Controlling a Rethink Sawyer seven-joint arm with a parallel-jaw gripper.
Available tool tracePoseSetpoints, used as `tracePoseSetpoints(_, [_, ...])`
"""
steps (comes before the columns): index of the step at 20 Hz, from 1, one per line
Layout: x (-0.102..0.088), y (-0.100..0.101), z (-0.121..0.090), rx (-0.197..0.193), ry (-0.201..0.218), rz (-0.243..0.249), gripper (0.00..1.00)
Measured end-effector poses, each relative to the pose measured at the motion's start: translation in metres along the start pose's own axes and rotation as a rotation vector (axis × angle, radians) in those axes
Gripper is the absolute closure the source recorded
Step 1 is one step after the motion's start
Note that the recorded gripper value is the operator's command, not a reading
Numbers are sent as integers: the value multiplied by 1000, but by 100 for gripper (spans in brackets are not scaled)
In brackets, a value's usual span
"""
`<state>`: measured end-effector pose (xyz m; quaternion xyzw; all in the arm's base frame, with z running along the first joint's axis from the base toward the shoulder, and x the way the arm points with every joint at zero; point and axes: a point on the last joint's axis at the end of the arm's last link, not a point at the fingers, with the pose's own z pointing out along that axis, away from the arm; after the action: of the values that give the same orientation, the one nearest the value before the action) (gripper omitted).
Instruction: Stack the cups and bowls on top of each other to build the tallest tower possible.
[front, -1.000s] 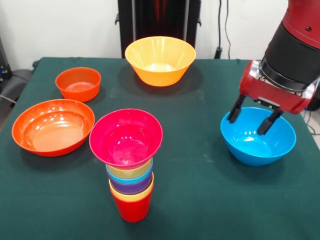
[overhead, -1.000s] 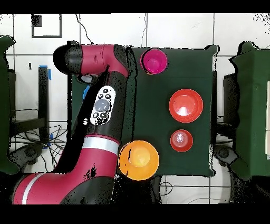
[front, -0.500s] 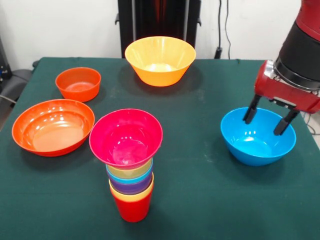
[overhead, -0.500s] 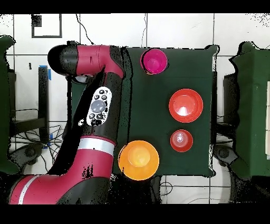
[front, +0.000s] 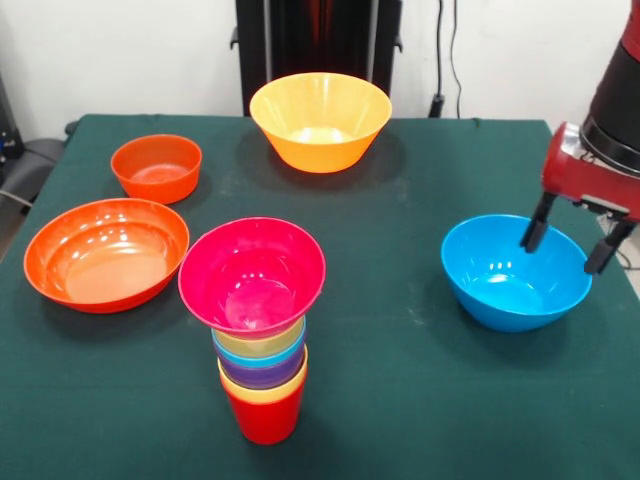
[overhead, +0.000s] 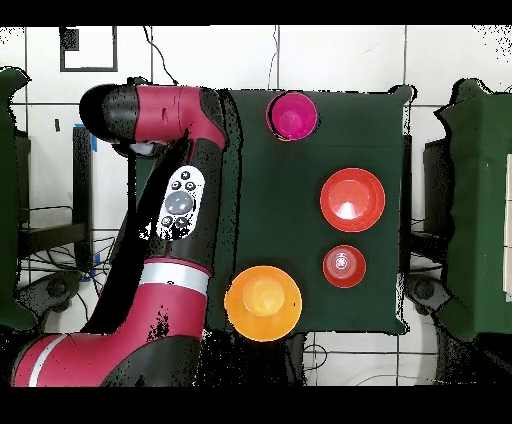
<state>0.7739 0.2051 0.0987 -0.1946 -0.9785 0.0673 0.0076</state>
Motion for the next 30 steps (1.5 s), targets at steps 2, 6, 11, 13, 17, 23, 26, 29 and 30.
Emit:
tracePoseSetpoints(2, [-1,5,0,-17,-19,13,0])
tracePoseSetpoints(6, [-2,11,3,-37,-41,37,0])
tracePoseSetpoints(11, [3,17,18,-43,-47,79,0])
tracePoseSetpoints(13, [5,18,22,-41,-46,84,0])
tracePoseSetpoints(17, [12,19,36,-32,-40,94,0])
tracePoseSetpoints(23, [28,18,57,-9,-12,93,0])
tracePoseSetpoints(26, [35,17,64,1,1,91,0])
tracePoseSetpoints(29, [42,15,69,10,14,91,0])
tracePoseSetpoints(30, [43,15,70,12,17,91,0])
